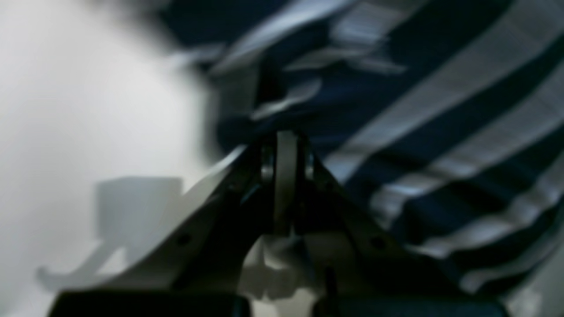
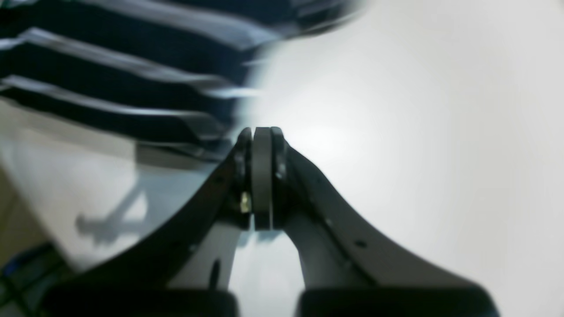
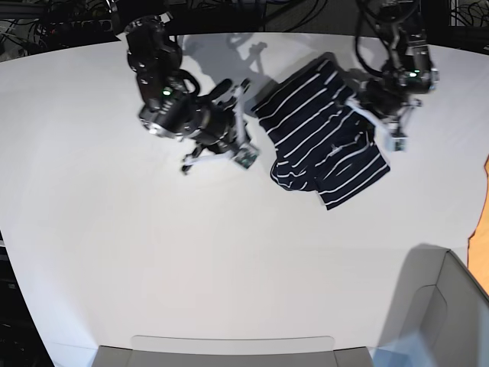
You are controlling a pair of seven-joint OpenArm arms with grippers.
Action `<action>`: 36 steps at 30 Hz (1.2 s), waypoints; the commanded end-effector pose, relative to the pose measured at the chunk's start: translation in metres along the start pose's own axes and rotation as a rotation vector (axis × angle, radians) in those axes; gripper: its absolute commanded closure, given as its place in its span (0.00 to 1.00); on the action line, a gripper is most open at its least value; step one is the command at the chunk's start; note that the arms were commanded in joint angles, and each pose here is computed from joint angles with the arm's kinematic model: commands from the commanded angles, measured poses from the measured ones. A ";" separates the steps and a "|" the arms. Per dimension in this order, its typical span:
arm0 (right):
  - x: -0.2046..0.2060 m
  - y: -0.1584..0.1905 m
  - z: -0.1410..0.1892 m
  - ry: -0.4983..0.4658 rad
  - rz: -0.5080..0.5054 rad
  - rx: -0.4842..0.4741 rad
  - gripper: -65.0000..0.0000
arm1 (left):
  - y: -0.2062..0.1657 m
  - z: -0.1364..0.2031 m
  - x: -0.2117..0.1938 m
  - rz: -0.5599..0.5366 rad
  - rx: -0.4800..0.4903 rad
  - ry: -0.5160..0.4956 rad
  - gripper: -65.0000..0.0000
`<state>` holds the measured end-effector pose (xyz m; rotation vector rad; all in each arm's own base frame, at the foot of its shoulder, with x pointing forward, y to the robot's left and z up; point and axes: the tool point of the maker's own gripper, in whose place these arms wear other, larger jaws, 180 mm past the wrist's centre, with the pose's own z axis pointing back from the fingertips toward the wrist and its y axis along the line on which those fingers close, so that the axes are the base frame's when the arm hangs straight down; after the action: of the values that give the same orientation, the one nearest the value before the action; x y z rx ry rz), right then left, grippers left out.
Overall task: Fold the T-shirt properly
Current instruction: 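Release with the right gripper and push the bundle with the left gripper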
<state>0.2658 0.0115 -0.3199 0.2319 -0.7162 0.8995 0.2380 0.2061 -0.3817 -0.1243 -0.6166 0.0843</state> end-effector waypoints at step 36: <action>-0.099 -0.101 0.064 0.098 -0.276 -0.324 1.00 | 0.029 0.004 -0.006 -0.051 0.072 -0.031 1.00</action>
<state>0.2687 -0.1446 -0.3348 -0.0025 -0.6706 0.5139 0.2240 0.2360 -0.3934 -0.0320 -0.6170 0.0724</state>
